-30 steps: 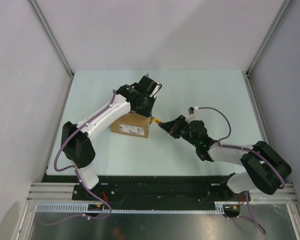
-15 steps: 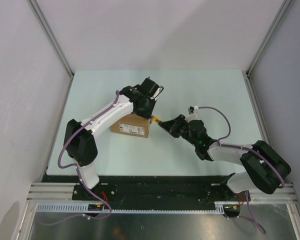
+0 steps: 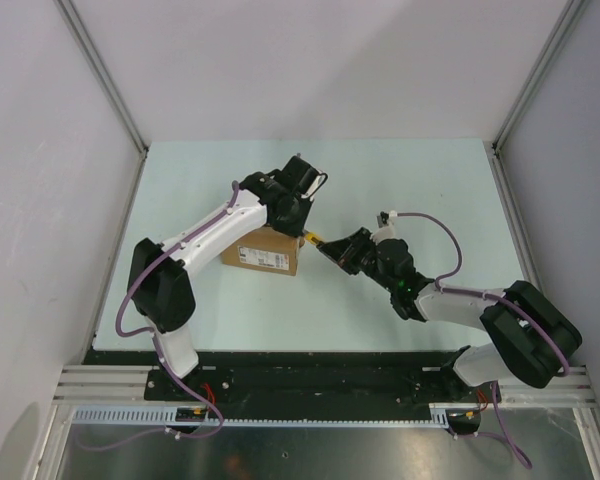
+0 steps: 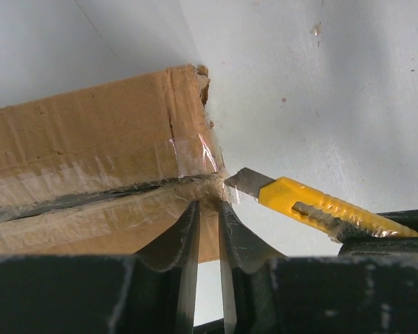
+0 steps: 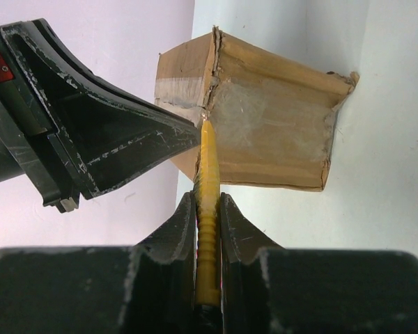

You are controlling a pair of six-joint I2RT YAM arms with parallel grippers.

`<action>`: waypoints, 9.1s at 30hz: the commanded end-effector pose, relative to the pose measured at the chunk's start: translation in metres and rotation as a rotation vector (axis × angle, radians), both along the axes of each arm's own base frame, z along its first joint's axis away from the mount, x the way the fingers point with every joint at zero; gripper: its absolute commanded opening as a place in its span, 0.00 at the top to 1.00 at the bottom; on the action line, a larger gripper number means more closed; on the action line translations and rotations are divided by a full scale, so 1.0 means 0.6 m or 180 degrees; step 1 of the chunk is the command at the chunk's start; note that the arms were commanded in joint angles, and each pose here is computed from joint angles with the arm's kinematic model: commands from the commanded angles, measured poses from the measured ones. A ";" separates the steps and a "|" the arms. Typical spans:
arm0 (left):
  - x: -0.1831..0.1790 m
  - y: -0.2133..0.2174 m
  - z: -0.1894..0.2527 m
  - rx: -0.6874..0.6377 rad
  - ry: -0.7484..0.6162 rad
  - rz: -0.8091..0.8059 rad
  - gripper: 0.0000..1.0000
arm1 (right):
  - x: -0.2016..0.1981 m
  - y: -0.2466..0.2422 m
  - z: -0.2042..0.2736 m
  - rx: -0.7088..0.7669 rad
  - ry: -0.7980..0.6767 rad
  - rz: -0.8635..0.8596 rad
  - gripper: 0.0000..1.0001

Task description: Unpack the express box

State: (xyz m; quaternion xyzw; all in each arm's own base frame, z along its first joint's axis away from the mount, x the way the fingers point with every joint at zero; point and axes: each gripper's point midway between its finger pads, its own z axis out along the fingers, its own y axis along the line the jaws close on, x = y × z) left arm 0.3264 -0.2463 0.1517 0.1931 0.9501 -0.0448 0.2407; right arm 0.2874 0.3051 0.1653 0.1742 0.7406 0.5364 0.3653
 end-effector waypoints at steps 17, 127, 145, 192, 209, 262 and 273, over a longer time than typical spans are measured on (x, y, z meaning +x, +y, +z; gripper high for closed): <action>0.006 0.009 -0.008 0.0110 -0.0027 0.0098 0.79 | 0.028 0.029 0.028 0.0131 -0.0114 0.0044 1.00; -0.006 0.259 0.170 -0.1032 -0.1023 0.1590 0.34 | 0.110 -0.394 -0.233 -0.3929 0.1134 -0.1349 0.73; -0.027 0.342 0.152 -0.1038 -0.1156 0.2065 0.38 | 0.176 -0.319 -0.018 -0.3171 0.0424 -0.1216 0.17; 0.048 0.307 -0.081 -0.1337 -0.0030 0.2272 0.72 | 0.128 0.061 -0.061 -0.2475 -0.0244 0.1571 0.51; 0.085 0.393 -0.022 -0.1733 -0.0331 0.2807 0.49 | 0.115 0.114 0.152 -0.3508 -0.1670 0.0646 0.19; 0.020 0.303 -0.062 -0.2239 0.0178 0.1910 0.37 | 0.205 0.070 0.085 -0.3430 -0.1018 0.0497 0.25; 0.019 0.295 -0.063 -0.2307 0.0260 0.1876 0.37 | 0.164 0.138 0.001 -0.3054 -0.0868 0.1263 0.26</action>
